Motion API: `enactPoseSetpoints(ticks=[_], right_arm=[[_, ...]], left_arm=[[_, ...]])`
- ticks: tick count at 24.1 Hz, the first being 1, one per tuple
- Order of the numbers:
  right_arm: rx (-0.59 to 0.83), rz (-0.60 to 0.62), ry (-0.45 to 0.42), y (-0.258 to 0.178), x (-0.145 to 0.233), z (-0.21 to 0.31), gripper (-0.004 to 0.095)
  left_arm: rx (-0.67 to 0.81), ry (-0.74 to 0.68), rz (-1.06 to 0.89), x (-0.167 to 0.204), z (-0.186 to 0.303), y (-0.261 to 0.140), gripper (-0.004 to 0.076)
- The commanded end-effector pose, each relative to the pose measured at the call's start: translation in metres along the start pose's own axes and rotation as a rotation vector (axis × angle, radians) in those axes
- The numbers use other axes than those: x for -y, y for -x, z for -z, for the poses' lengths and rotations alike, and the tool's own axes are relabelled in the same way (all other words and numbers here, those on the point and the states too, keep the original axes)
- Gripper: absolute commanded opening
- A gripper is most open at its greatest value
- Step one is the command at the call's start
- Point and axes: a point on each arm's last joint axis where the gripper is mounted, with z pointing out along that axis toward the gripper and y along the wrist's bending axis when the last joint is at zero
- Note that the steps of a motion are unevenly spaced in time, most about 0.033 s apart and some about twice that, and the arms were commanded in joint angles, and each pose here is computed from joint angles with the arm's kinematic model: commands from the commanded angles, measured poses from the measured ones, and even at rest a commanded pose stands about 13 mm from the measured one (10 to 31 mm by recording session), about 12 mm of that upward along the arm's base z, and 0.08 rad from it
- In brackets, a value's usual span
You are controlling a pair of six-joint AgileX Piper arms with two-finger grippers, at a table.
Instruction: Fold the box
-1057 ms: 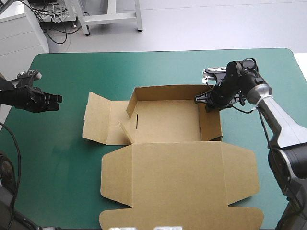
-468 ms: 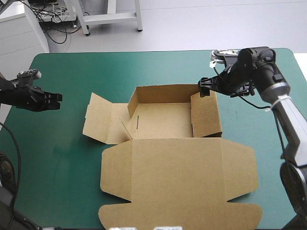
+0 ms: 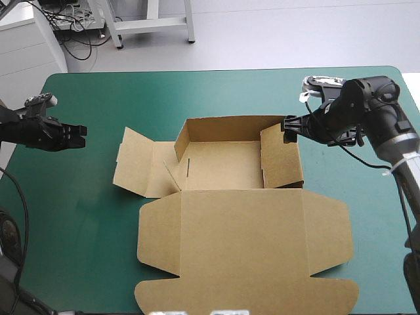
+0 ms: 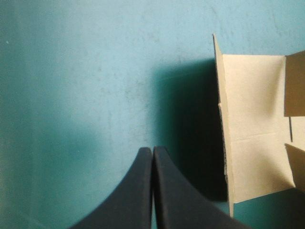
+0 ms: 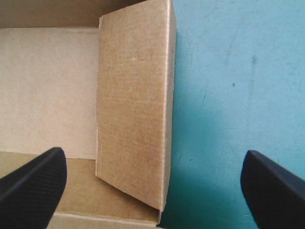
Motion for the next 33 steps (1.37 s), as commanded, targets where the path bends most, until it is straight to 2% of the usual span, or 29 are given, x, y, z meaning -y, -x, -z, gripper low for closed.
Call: enactPoseSetpoints(ticks=[1,2,10,12,13,14,15,19,25,30,33], right_arm=[[-0.005,0.001,0.000,0.006,0.000,-0.005,0.0910],[-0.052,-0.001,-0.011,0.009,0.001,-0.025,0.0910],[-0.192,0.015,-0.007,0.014,0.001,-0.082,0.0908],[-0.210,0.016,0.003,0.014,0.000,-0.089,0.0846],[-0.217,0.018,0.000,0.014,0.001,-0.092,0.0762],[-0.217,0.018,0.000,0.014,0.001,-0.092,0.0720],[-0.224,0.024,-0.001,0.014,0.001,-0.095,0.0607],[-0.237,0.032,0.003,0.014,0.001,-0.100,0.0389],[-0.245,0.032,0.004,0.014,0.001,-0.103,0.0331],[-0.245,0.056,0.007,0.014,0.001,-0.103,-0.0028],[-0.245,0.053,0.008,0.014,0.001,-0.103,-0.0008]], left_arm=[[0.094,-0.054,0.010,0.016,0.020,0.007,-0.0032],[0.093,-0.054,0.010,0.016,0.020,0.007,-0.0032],[0.089,-0.052,0.008,0.016,0.020,0.007,-0.0032],[0.089,-0.052,0.008,0.016,0.020,0.007,-0.0032],[0.088,-0.050,0.007,0.016,0.020,0.007,-0.0032],[0.088,-0.050,0.007,0.016,0.020,0.007,-0.0032],[0.089,-0.050,0.007,0.016,0.020,0.007,-0.0032],[0.089,-0.050,0.007,0.016,0.020,0.007,-0.0033],[0.089,-0.050,0.007,0.016,0.020,0.007,-0.0032],[0.089,-0.050,0.007,0.016,0.020,0.007,-0.0033],[0.089,-0.049,0.006,0.016,0.020,0.007,-0.0032]])
